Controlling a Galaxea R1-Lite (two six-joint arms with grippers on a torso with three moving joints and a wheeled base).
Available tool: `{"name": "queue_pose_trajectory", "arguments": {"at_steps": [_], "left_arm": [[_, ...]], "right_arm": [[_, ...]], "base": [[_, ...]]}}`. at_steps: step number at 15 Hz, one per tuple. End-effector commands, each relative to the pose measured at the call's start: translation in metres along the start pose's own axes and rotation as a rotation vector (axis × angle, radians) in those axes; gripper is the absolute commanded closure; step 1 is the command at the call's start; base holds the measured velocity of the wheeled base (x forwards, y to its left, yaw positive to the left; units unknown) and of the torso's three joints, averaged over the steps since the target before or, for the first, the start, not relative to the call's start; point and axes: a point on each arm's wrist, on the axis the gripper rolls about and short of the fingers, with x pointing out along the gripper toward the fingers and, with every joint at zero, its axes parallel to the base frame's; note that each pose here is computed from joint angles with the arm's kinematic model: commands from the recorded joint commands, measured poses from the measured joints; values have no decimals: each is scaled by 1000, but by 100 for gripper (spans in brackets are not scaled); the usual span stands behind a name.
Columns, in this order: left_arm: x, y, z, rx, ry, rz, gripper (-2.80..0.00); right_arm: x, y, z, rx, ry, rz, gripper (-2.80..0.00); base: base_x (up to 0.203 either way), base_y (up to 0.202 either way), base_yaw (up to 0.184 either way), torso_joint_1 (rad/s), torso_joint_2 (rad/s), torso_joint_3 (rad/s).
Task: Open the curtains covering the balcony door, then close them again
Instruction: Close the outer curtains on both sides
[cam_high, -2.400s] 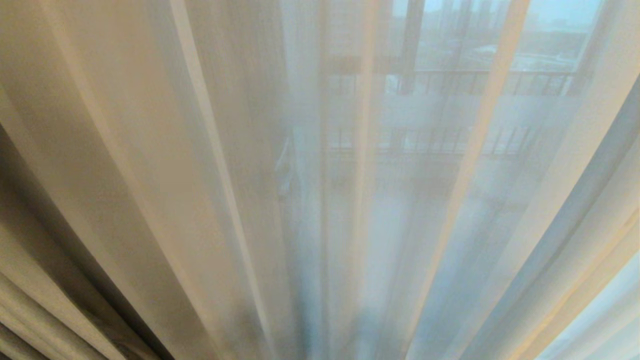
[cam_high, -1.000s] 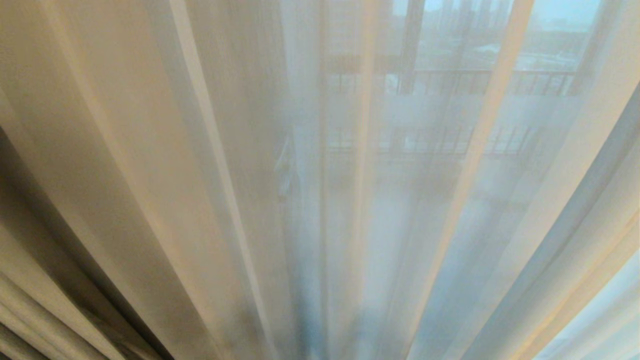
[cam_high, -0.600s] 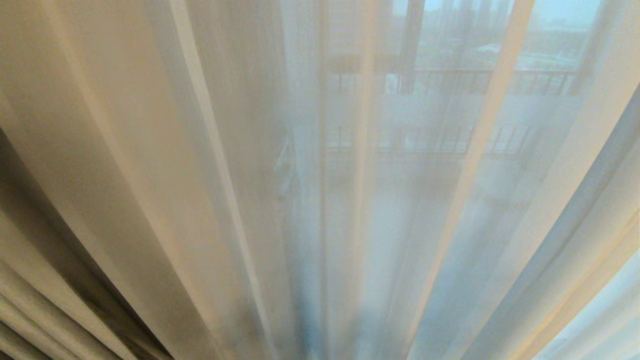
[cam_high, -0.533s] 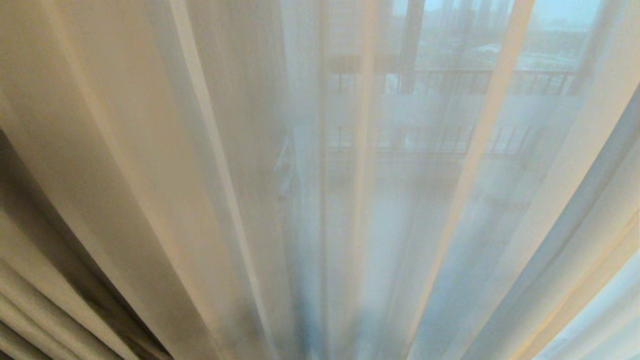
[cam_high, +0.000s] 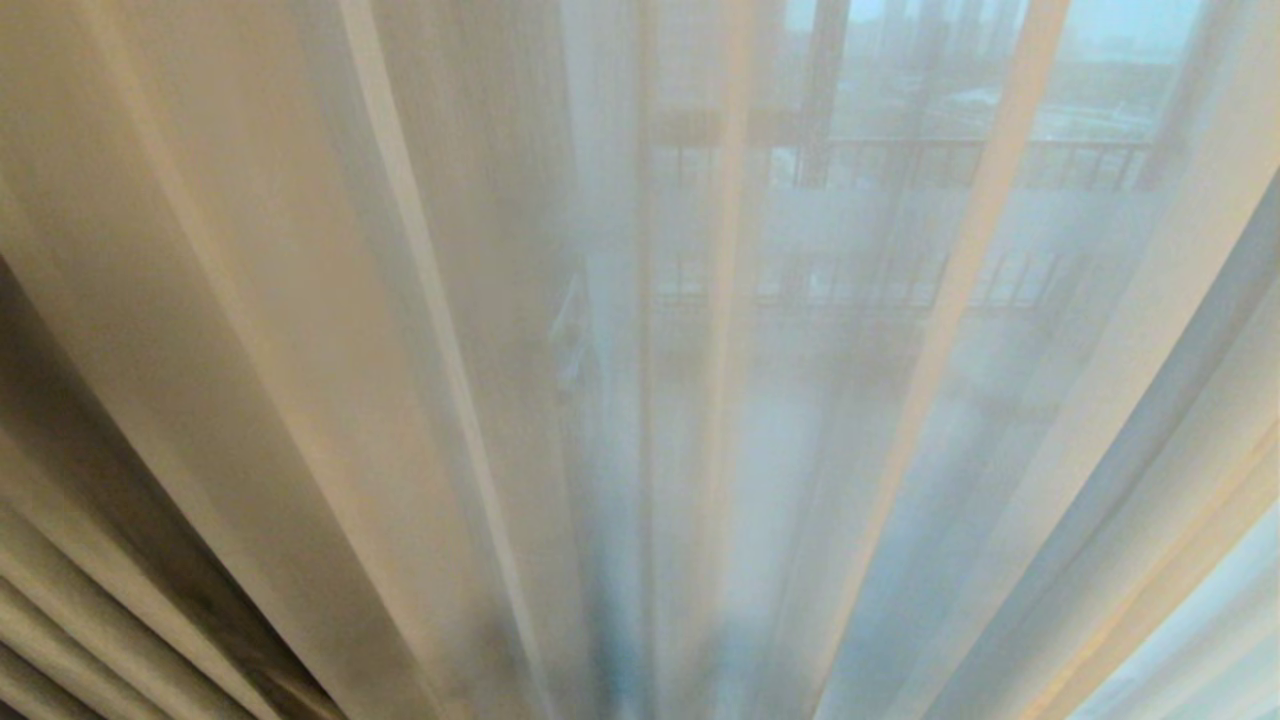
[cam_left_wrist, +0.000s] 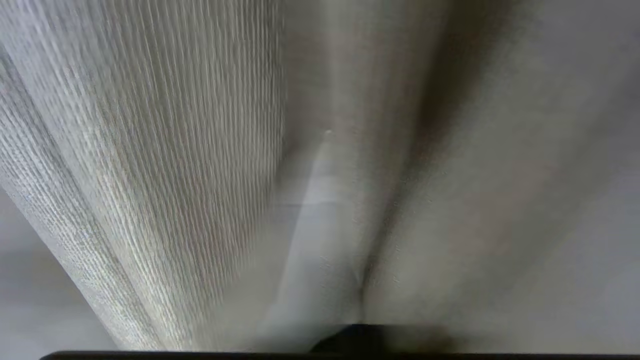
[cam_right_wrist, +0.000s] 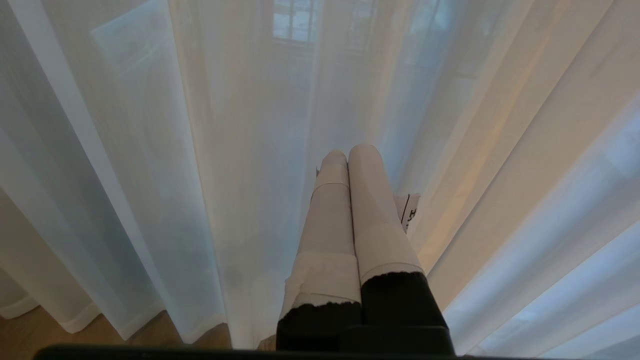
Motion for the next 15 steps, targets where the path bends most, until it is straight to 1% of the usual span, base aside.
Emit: {"name": "queue_pose_trajectory", "arguments": {"at_steps": [1,3,7,10,13,15], "left_arm": [[-5,0,7,-3,-15,-1,0],[-10,-1,12,-5,-27,-3,0],[-23,-3,25,-37,-48,-11,0],[-42,-6,36,-57,-17,-11,0],[-66,-11,44,-70,-10,-26,0],[-86,-19,50,-75,-13,-51,0]], "right_arm": [[0,0,0,-1,1,2,0],[0,0,0,-1,1,2,0],[0,0,0,-1,1,2,0],[0,0,0,-1,1,2,0],[0,0,0,-1,1,2,0],[0,0,0,-1,1,2,0]], "base": [[0,0,0,0,0,0],[0,0,0,0,0,0],[0,0,0,0,0,0],[0,0,0,0,0,0],[0,0,0,0,0,0],[0,0,0,0,0,0]]}}
